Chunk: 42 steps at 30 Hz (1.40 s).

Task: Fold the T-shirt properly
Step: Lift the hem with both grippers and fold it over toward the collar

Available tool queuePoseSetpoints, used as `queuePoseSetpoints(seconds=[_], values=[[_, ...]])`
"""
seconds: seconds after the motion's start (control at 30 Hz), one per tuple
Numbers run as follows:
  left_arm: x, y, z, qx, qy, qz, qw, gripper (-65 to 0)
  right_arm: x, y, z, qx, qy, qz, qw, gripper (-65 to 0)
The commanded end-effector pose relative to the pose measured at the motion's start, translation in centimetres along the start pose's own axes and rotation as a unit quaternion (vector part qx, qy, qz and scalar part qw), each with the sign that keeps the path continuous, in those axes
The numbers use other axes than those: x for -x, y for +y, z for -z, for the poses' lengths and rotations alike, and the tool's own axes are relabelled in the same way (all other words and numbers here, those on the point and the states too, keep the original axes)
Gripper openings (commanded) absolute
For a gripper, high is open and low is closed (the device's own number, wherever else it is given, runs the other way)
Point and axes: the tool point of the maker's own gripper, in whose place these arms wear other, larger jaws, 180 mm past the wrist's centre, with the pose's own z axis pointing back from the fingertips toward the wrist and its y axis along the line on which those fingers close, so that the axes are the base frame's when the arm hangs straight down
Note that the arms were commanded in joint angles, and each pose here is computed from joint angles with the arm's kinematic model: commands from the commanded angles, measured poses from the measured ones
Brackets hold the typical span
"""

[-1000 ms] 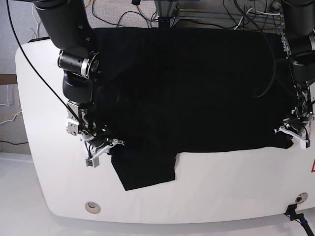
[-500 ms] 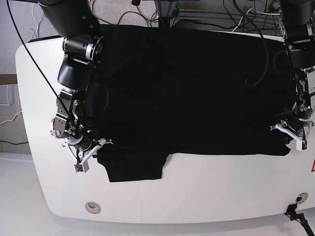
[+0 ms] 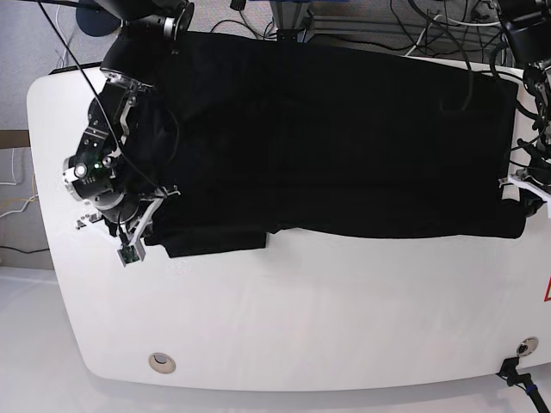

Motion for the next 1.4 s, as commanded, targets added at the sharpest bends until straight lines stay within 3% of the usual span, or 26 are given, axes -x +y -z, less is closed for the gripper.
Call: queuePoseSetpoints(seconds=[0.0,0.13,0.4,0.6,0.73,0.77,0.87,0.93,1.0,1.2,1.37], values=[[-3.6,0.3,-1.0,0.011,-0.043,0.021,0.999,-65.0,-2.3,-1.1,-2.4,0.027,-0.034,-0.027,0.9987,-65.0],[-3.8,0.0,-3.0,0.031,-0.032,0.054,0.998,-65.0,-0.2,-0.9,-4.0,0.039,0.006,-0.053,0.9978,-65.0],[-1.1,1.8,-6.0,0.017,0.026,0.082,0.996,-65.0,5.4,1.1,-4.2,0.014,0.07,-0.064,0.9954,-65.0],[1.0,2.6,-6.9,0.011,0.052,0.082,0.995,-65.0,8.2,6.5,-3.7,-0.053,0.106,-0.12,0.9857,-65.0],[1.4,2.6,-7.1,0.012,0.058,0.083,0.995,-65.0,10.2,8.4,-4.0,-0.077,0.127,-0.126,0.9808,-65.0],[1.5,2.6,-7.1,0.012,0.059,0.082,0.995,-65.0,10.6,8.6,-4.1,-0.08,0.131,-0.125,0.9801,-63.9],[1.5,2.6,-7.1,0.011,0.059,0.082,0.995,-65.0,11.5,8.5,-4.3,-0.08,0.141,-0.125,0.9787,-48.8],[1.4,2.7,-7.1,0.009,0.058,0.081,0.995,-51.1,11.9,7.9,-4.7,-0.073,0.146,-0.133,0.9775,-41.0],[1.3,2.6,-7.1,0.009,0.056,0.082,0.995,-42.7,11.8,6.9,-5.0,-0.062,0.147,-0.148,0.9761,-36.1],[-1.0,1.7,-6.7,0.018,0.025,0.089,0.996,-42.6,9.0,3.4,-4.9,-0.021,0.121,-0.168,0.9781,-35.5],[-3.0,-3.3,-6.1,0.068,-0.012,0.104,0.992,-45.6,3.9,1.8,-4.4,0.005,0.031,-0.121,0.9922,-35.5]])
